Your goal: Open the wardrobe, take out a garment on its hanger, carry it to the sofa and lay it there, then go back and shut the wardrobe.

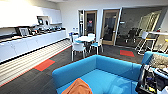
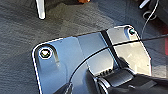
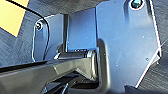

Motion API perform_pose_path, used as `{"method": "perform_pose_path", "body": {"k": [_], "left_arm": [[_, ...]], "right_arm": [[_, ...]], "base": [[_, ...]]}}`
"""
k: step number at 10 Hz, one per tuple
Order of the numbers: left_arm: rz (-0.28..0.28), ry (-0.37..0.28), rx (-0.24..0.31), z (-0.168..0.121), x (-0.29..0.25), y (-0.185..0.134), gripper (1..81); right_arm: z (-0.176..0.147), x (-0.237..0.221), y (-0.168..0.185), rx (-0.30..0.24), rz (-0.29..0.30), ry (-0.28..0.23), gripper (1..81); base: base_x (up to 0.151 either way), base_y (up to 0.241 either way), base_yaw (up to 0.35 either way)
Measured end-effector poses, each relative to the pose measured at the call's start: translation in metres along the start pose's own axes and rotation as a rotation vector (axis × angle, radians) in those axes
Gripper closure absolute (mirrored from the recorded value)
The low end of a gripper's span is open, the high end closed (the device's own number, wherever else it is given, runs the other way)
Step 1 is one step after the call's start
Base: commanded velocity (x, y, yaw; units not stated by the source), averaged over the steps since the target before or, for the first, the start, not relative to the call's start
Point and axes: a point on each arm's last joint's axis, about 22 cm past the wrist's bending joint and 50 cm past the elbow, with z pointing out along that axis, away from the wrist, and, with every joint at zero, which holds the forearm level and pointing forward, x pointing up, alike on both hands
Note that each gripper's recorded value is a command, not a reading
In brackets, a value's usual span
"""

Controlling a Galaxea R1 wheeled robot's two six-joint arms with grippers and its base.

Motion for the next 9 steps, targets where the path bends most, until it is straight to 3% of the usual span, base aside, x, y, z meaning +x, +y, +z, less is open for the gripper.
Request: {"method": "perform_pose_path", "body": {"k": [9], "left_arm": [[-0.001,-0.004,0.003,-0.0006,-0.0028,-0.0019,1.0]], "right_arm": [[0.0002,-0.0012,0.0002,-0.002,0.001,-0.002,1.0]], "base": [[0.000,0.000,0.000]]}}
